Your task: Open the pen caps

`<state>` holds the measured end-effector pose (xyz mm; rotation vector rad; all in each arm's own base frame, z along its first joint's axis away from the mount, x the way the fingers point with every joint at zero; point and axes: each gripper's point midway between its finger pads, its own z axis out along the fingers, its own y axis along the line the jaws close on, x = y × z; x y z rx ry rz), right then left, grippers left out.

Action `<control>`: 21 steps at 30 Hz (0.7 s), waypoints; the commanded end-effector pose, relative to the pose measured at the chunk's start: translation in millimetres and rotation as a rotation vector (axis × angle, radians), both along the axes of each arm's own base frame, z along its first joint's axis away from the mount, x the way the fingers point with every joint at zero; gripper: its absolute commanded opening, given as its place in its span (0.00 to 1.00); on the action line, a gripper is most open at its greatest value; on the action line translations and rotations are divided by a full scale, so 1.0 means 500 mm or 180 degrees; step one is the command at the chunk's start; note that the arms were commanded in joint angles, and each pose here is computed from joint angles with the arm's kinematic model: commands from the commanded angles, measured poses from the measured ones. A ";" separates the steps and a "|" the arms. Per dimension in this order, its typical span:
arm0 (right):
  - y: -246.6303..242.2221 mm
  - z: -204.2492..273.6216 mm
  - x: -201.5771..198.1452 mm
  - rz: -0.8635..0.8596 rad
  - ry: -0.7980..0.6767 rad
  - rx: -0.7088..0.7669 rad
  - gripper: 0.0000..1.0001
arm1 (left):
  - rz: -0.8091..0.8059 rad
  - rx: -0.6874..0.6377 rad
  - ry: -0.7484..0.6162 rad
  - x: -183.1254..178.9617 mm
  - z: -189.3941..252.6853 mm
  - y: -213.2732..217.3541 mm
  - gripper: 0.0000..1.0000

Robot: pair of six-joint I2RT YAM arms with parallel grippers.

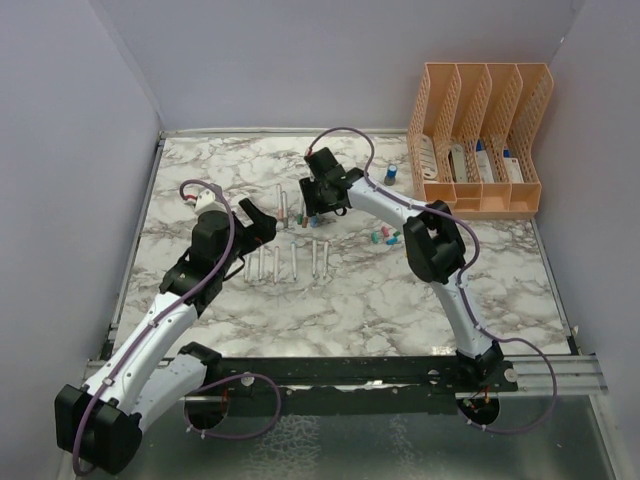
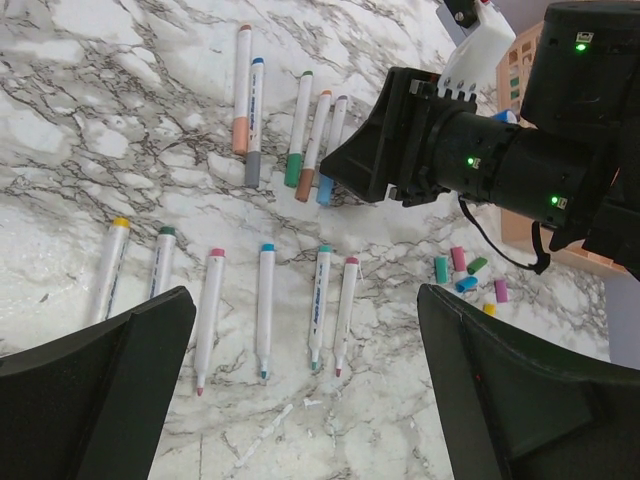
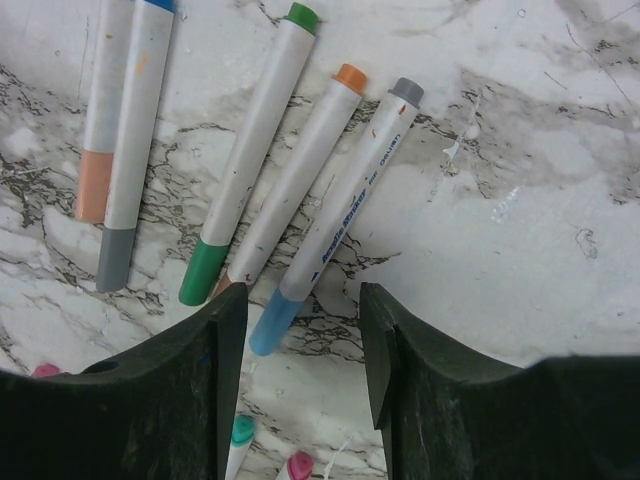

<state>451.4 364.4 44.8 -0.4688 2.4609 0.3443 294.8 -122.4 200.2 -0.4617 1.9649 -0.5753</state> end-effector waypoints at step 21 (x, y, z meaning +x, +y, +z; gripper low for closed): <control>-0.048 -0.109 -0.033 -0.0127 0.0245 -0.0602 0.35 | 0.0038 0.0098 0.0067 0.013 -0.018 0.013 0.96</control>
